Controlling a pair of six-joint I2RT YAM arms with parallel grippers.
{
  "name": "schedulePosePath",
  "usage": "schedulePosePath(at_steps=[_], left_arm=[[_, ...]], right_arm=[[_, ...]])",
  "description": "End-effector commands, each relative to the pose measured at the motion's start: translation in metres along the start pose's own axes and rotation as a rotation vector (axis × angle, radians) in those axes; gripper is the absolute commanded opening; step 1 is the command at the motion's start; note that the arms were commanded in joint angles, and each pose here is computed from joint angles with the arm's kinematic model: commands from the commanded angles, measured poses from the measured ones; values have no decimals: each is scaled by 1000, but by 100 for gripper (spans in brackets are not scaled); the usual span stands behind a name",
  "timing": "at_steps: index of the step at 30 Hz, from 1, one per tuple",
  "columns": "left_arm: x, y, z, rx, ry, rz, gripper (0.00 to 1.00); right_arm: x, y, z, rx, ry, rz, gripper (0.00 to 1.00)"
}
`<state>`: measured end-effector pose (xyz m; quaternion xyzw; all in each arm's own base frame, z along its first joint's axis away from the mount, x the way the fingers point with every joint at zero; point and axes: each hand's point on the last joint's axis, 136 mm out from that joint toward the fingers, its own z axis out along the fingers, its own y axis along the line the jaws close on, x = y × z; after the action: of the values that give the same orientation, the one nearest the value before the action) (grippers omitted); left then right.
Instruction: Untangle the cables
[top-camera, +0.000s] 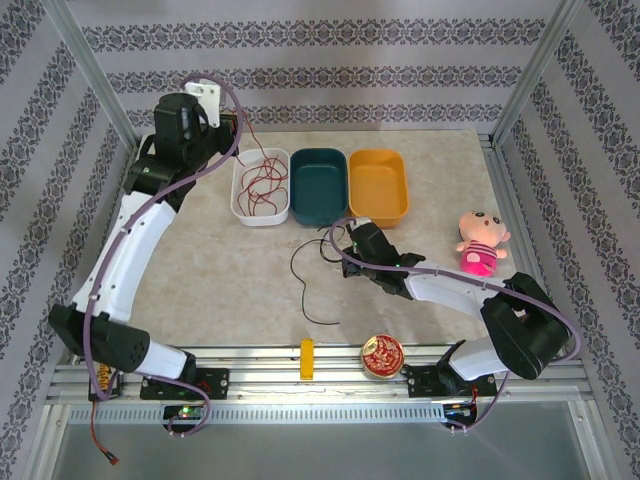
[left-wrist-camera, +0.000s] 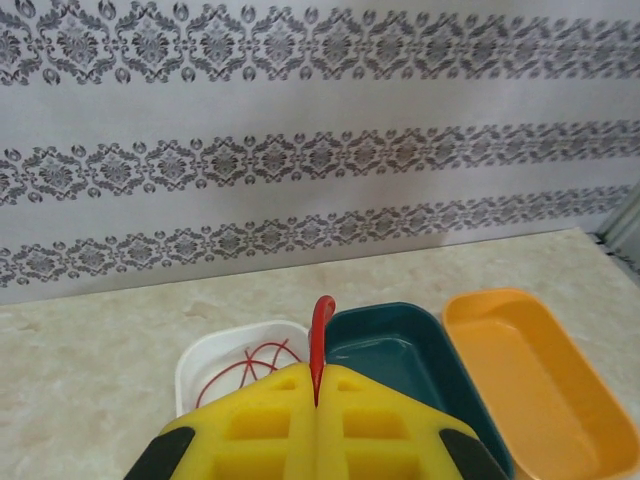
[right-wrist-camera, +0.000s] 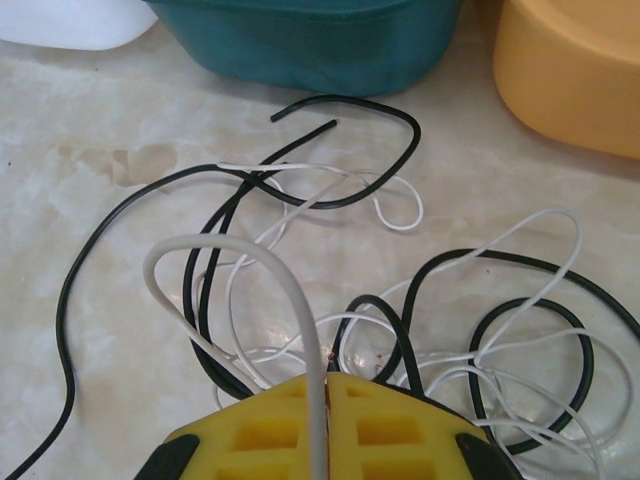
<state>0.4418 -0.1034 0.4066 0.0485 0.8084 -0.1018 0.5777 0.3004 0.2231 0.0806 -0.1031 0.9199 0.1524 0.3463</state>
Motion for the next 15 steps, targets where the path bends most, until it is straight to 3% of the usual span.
schedulePosePath(at_steps=[1, 15], left_arm=[[-26, 14, 12, -40, -91, 16, 0], [60, 29, 88, -67, 116, -66, 0]], right_arm=[[10, -2, -3, 12, 14, 20, 0], [7, 3, -6, 8, 13, 26, 0]])
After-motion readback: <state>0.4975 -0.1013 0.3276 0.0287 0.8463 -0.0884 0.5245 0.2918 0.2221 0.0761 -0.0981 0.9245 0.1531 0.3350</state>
